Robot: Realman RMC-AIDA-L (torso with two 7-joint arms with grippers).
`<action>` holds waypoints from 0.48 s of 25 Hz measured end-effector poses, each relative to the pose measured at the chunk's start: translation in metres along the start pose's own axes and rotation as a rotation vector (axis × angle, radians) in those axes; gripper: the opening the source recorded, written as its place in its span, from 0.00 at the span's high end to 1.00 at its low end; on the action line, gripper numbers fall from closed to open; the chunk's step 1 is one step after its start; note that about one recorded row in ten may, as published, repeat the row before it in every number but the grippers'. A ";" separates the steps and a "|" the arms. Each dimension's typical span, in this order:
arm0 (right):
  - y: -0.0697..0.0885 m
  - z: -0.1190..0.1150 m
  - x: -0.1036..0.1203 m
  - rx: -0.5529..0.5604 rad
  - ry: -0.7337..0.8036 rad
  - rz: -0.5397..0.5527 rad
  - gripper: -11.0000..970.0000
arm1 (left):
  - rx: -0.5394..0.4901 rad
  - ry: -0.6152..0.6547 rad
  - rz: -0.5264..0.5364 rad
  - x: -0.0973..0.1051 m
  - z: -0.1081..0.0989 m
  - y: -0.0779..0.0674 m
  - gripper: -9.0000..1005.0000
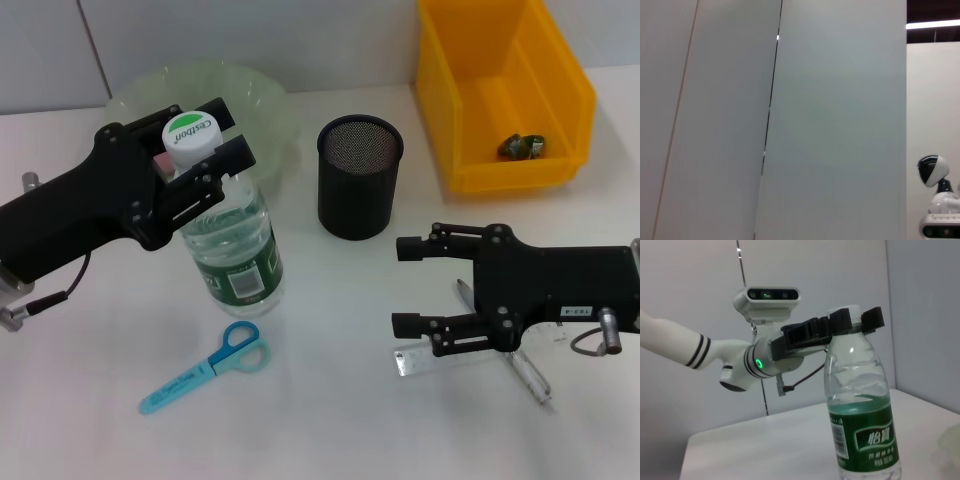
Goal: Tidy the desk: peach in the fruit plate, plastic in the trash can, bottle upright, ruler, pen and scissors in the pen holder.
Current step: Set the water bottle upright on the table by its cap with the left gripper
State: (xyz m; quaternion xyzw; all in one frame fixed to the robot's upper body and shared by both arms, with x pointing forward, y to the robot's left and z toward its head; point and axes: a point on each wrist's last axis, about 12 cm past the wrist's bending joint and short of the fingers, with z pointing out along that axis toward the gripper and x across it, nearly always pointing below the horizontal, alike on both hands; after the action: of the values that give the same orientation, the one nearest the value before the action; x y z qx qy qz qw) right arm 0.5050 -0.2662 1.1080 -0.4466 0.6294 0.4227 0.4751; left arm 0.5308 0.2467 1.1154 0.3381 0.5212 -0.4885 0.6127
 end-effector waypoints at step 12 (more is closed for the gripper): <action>-0.001 -0.026 0.010 0.120 -0.009 0.014 0.14 | -0.094 0.049 0.078 0.006 -0.005 0.009 0.56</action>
State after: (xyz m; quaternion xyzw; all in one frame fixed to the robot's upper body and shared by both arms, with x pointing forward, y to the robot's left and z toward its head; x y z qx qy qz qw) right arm 0.4985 -0.2932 1.1033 -0.4110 0.6547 0.3896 0.5006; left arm 0.5373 0.2526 1.1079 0.3408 0.5448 -0.4308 0.6336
